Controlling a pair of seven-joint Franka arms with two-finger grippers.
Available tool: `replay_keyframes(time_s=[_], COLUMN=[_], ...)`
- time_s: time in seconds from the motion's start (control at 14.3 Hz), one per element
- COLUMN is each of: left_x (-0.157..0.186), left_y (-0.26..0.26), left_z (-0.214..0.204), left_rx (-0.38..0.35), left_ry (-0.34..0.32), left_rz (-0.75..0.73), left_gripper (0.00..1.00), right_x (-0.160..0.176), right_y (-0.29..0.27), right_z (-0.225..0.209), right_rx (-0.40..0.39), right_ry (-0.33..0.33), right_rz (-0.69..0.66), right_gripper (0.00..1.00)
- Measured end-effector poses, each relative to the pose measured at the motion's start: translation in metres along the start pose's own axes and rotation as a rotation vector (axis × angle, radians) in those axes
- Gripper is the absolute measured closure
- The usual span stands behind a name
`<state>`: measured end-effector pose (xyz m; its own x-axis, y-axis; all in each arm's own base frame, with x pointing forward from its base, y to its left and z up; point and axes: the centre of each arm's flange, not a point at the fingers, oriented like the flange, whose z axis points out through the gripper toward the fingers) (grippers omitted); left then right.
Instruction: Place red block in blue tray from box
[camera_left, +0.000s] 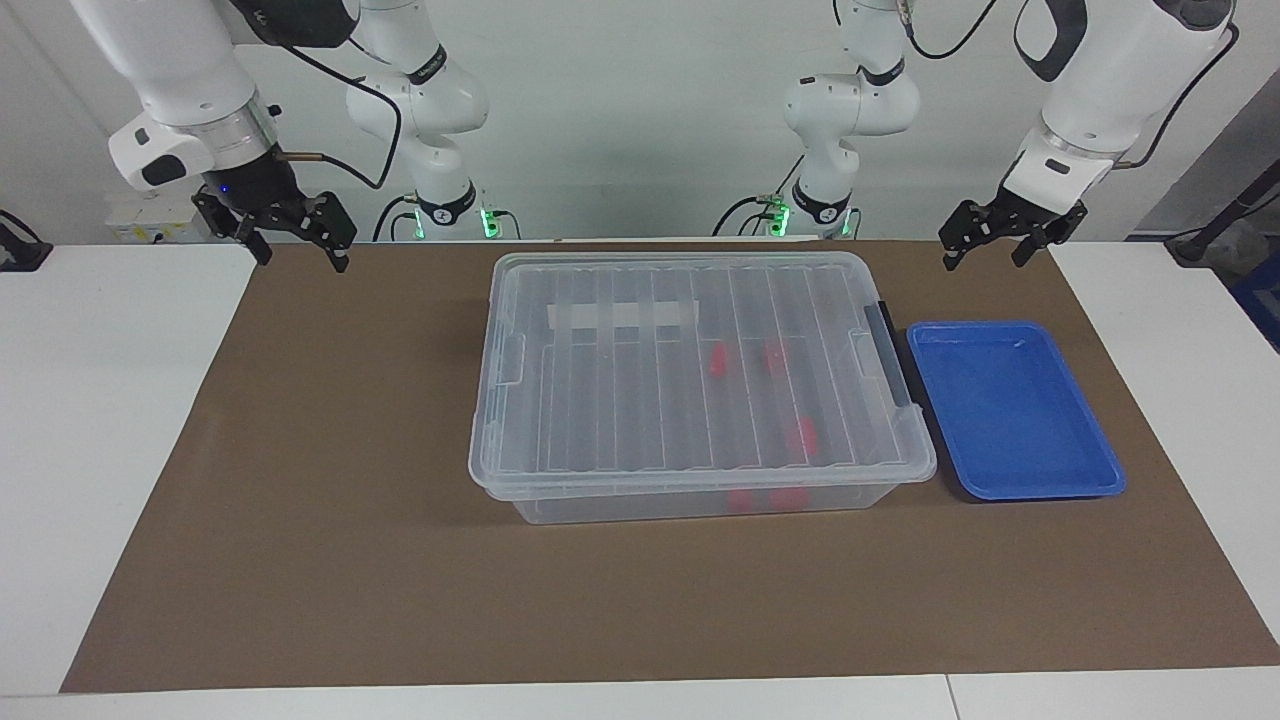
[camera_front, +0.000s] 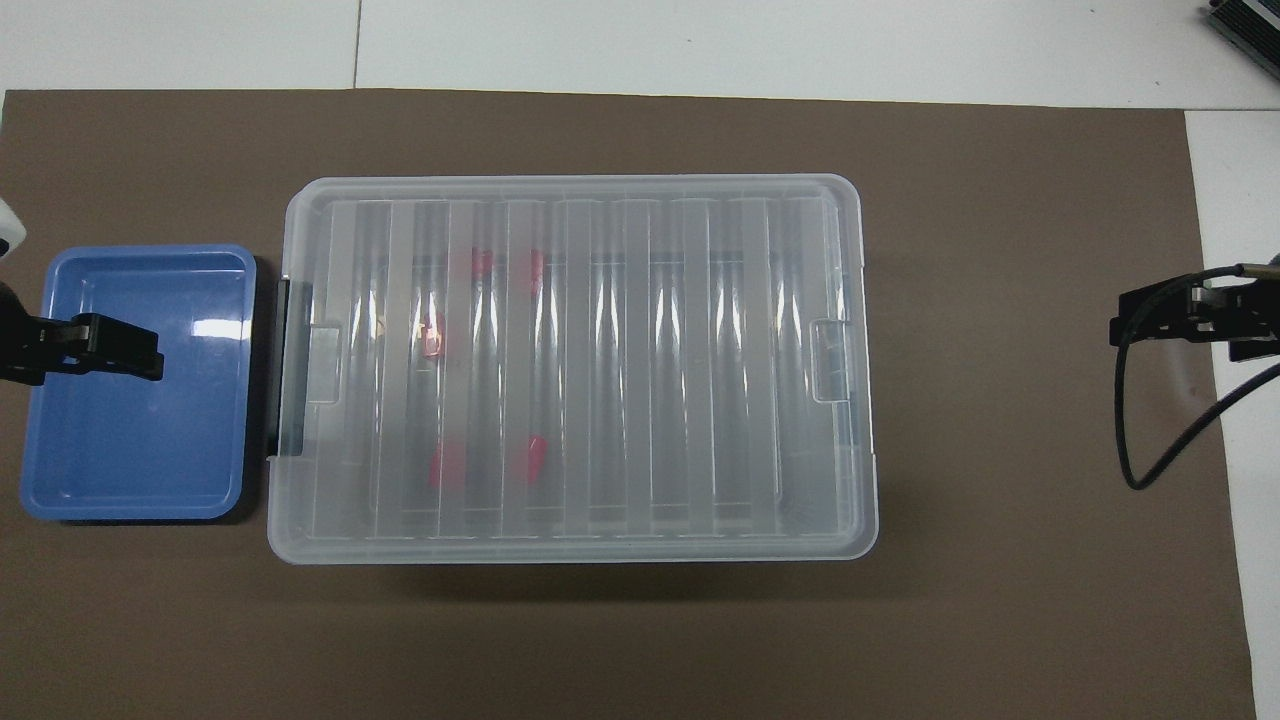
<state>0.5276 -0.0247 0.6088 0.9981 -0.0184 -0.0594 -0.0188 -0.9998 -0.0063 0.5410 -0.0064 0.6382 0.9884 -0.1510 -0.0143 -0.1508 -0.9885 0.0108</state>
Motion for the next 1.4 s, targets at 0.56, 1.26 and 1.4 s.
replay_keyframes(time_s=[0.56,1.26,1.4], left_x=[0.0,0.0,0.0], left_y=[0.0,0.0,0.0], left_z=[0.0,0.0,0.0], left_rx=[0.0,0.0,0.0], left_ry=[0.0,0.0,0.0], left_rz=[0.0,0.0,0.0], left_gripper=[0.0,0.0,0.0], right_x=[0.003,-0.01,-0.011], right_y=[-0.08,-0.146,-0.151], right_z=[0.041,0.105,0.114], right_rx=[0.021,0.029,0.031], right_ry=[0.083,0.081,0.084], right_rz=[-0.099,-0.092,-0.099], right_gripper=[0.04,0.04,0.04])
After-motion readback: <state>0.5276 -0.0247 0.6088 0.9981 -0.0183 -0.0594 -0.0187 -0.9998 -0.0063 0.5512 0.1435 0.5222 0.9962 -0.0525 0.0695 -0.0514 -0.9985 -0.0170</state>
